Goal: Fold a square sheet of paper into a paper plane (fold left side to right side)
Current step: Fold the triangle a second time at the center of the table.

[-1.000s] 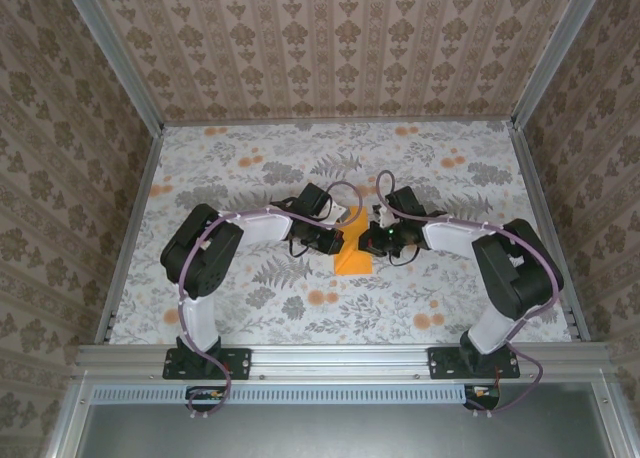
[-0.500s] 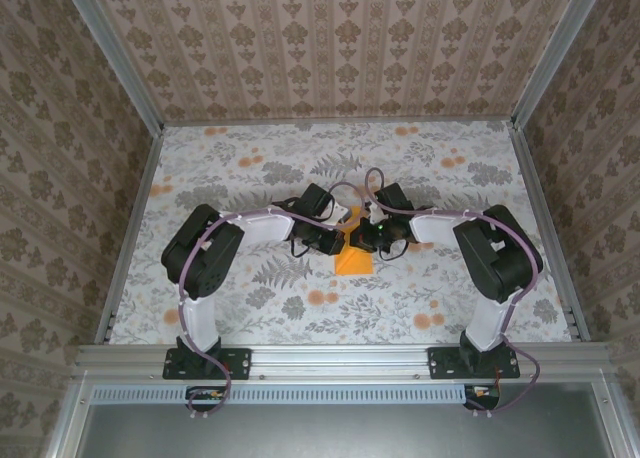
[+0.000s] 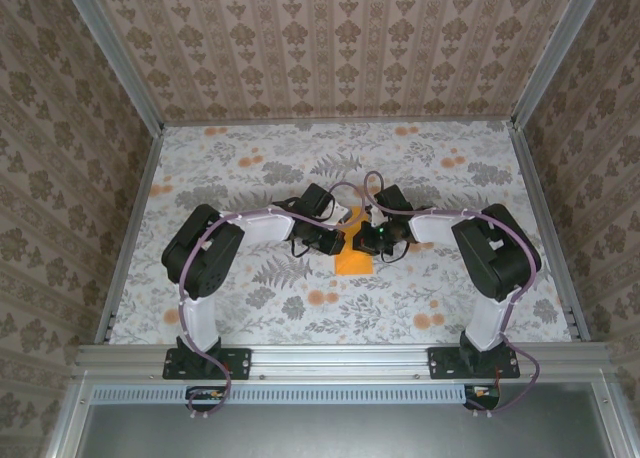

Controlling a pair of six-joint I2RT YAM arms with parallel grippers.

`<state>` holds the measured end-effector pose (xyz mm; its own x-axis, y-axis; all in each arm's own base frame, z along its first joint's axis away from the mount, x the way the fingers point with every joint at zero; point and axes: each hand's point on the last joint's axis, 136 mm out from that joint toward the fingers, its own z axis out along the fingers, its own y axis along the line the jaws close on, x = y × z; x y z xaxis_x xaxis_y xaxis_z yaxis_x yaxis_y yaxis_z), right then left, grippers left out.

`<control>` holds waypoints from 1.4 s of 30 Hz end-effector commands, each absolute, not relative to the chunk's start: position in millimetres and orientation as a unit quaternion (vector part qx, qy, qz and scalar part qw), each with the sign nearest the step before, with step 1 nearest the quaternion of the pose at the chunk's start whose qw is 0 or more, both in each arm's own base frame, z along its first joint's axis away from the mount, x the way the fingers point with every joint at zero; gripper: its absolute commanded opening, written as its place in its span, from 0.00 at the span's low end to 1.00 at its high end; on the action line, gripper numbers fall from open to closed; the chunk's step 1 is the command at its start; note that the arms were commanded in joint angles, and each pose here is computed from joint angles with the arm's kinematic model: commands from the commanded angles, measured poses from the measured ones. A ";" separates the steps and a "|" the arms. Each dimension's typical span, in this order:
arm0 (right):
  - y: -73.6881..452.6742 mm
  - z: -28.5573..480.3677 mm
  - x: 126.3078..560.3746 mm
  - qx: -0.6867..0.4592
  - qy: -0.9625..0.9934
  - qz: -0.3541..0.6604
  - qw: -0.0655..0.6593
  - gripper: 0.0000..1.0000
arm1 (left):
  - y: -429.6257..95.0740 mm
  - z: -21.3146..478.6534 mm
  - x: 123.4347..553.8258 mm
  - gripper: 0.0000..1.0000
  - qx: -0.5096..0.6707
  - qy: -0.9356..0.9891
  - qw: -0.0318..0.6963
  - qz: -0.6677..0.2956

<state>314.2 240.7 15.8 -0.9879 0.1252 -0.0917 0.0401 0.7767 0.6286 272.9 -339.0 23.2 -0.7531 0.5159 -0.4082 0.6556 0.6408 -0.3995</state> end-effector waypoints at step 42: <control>223.3 -11.2 296.5 0.051 0.960 0.273 0.027 0.03 | -347.3 34.6 207.4 0.23 0.278 0.878 0.021 -0.390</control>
